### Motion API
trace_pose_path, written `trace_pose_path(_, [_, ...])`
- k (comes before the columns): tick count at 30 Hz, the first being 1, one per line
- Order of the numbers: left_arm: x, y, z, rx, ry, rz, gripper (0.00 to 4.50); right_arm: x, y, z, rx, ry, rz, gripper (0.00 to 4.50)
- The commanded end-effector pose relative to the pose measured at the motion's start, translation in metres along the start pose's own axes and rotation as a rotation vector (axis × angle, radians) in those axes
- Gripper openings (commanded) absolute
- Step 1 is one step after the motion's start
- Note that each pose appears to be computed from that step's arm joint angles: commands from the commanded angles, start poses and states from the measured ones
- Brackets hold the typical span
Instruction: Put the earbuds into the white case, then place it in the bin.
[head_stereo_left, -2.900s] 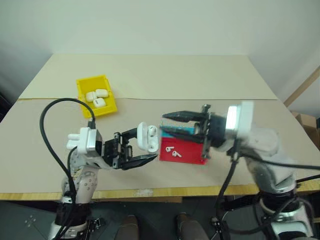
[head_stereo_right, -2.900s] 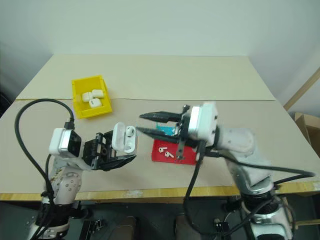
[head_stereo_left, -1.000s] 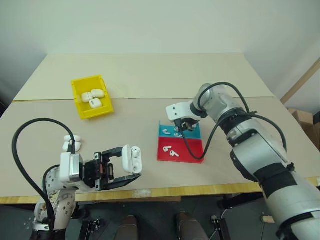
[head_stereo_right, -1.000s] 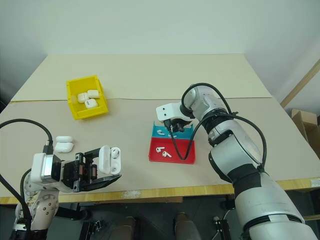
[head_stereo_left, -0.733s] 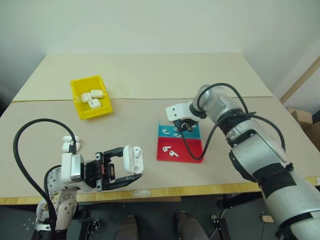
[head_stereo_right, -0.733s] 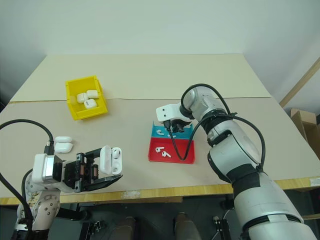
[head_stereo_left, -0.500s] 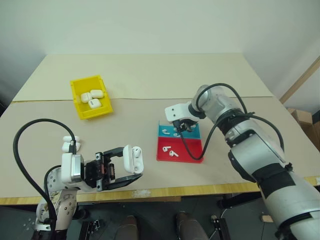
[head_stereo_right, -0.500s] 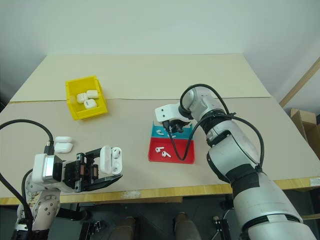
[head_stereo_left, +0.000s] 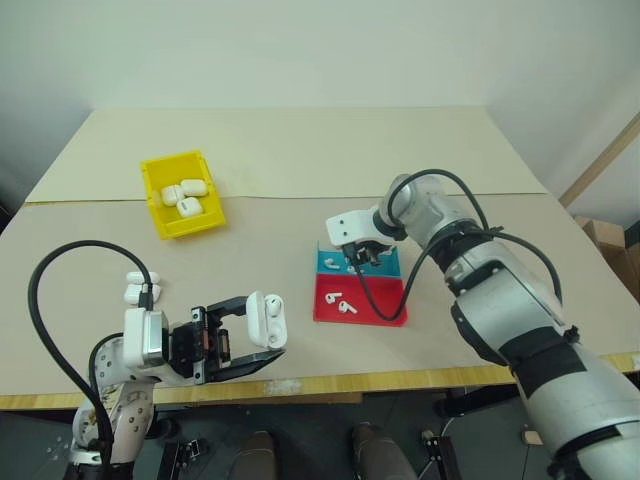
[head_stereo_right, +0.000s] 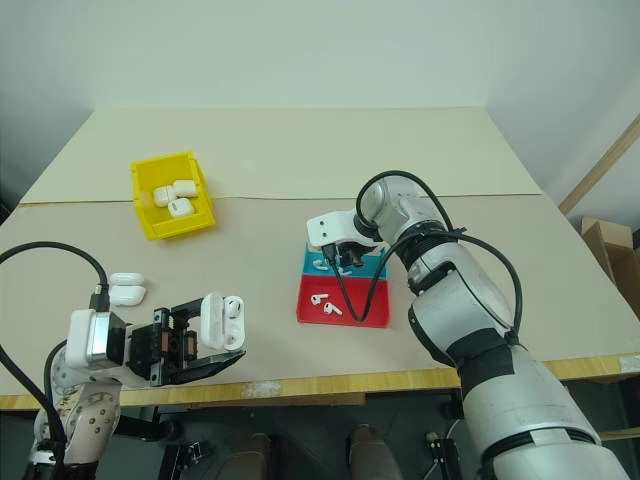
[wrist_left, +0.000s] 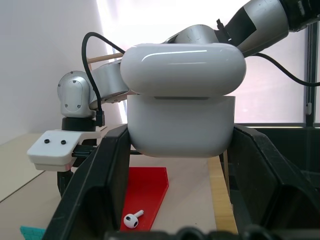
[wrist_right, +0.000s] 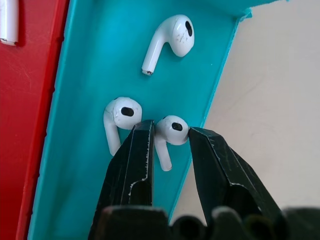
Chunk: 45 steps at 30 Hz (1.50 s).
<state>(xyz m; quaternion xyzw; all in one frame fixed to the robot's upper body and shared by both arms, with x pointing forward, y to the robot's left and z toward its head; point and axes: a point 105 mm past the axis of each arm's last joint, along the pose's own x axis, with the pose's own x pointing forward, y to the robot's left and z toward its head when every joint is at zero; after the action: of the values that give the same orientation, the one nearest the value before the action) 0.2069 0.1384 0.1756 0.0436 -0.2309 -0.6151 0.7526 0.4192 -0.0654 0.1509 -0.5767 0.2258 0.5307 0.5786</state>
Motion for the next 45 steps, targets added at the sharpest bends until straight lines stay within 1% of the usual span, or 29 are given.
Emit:
trace_pose_path(1, [0.004,-0.003,0.007,0.041,-0.017,-0.019,2.71,-0.008,-0.009,0.005,-0.023,-0.011,-0.038,1.45])
trace_pose_path(18, [0.005,-0.002,0.006,0.044,-0.019,-0.02,2.71,-0.006,-0.005,0.002,-0.036,0.004,-0.023,1.45])
trace_pose_path(22, [0.006,-0.003,0.005,0.044,-0.019,-0.02,2.71,-0.004,-0.004,0.001,-0.044,0.008,-0.015,0.66])
trace_pose_path(28, [0.006,-0.003,0.005,0.044,-0.019,-0.022,2.71,-0.004,-0.004,0.002,-0.044,0.004,-0.014,0.65])
trace_pose_path(32, [0.006,-0.002,0.006,0.046,-0.022,-0.021,2.71,-0.013,-0.011,0.005,-0.045,-0.015,-0.056,0.65])
trace_pose_path(35, [0.009,0.0,0.009,0.048,-0.042,-0.015,2.71,-0.037,-0.027,0.013,-0.009,-0.099,-0.148,0.65])
trace_pose_path(37, [0.012,0.003,0.013,0.047,-0.065,-0.007,2.71,-0.061,-0.039,0.02,0.047,-0.201,-0.226,0.65])
trace_pose_path(40, [0.017,0.006,0.018,0.039,-0.099,0.008,2.71,-0.102,-0.043,0.031,0.115,-0.393,-0.326,0.65])
trace_pose_path(42, [0.022,0.009,0.021,0.024,-0.127,0.019,2.71,-0.136,-0.036,0.039,0.165,-0.561,-0.388,0.65])
trace_pose_path(43, [0.026,0.011,0.022,0.021,-0.136,0.016,2.71,-0.157,-0.026,0.043,0.154,-0.679,-0.444,0.65])
trace_pose_path(45, [0.03,0.014,0.023,0.019,-0.143,0.007,2.71,-0.18,-0.007,0.048,0.135,-0.809,-0.514,0.65])
